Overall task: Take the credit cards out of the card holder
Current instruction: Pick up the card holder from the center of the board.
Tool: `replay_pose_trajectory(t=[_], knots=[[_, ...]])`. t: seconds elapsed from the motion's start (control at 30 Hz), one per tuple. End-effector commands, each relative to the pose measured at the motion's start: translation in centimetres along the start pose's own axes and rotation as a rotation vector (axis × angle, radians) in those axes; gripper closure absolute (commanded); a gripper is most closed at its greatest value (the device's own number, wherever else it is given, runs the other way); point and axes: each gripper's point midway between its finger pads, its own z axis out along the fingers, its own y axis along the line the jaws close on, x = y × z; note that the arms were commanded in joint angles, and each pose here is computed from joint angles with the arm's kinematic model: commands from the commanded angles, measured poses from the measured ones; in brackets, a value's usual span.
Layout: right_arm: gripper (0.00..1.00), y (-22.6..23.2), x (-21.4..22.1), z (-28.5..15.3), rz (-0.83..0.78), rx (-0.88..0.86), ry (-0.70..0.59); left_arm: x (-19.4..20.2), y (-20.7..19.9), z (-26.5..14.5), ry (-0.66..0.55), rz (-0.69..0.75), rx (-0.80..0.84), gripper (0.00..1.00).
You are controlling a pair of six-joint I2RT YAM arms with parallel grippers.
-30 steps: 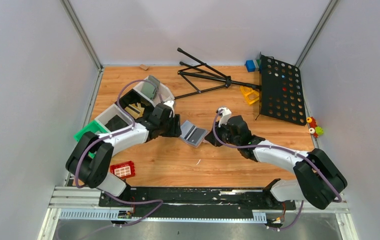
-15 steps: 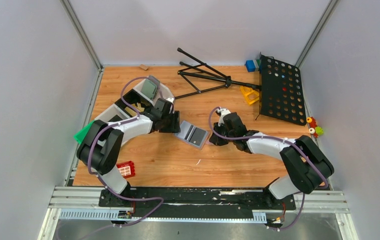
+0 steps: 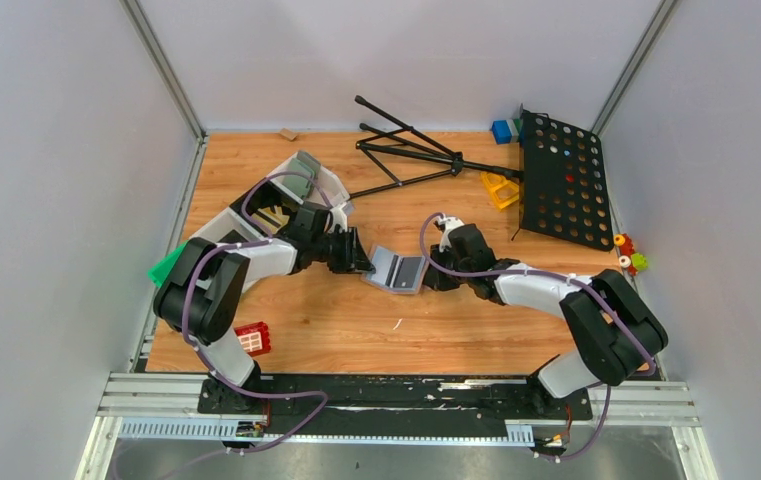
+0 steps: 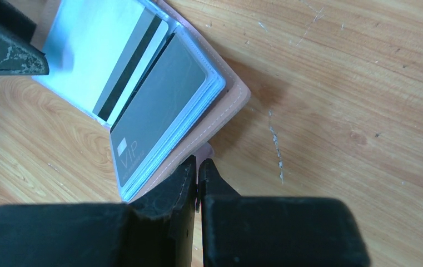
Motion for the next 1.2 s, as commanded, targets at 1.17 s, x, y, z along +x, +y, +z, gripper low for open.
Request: replay_pose_trajectory(t=[1.17], knots=[[0.72,8.1,-2.3,-1.6,0.245,-0.397,-0.029,4.5,-2.5,-2.6,-0.04,0.016,0.123,0.85]])
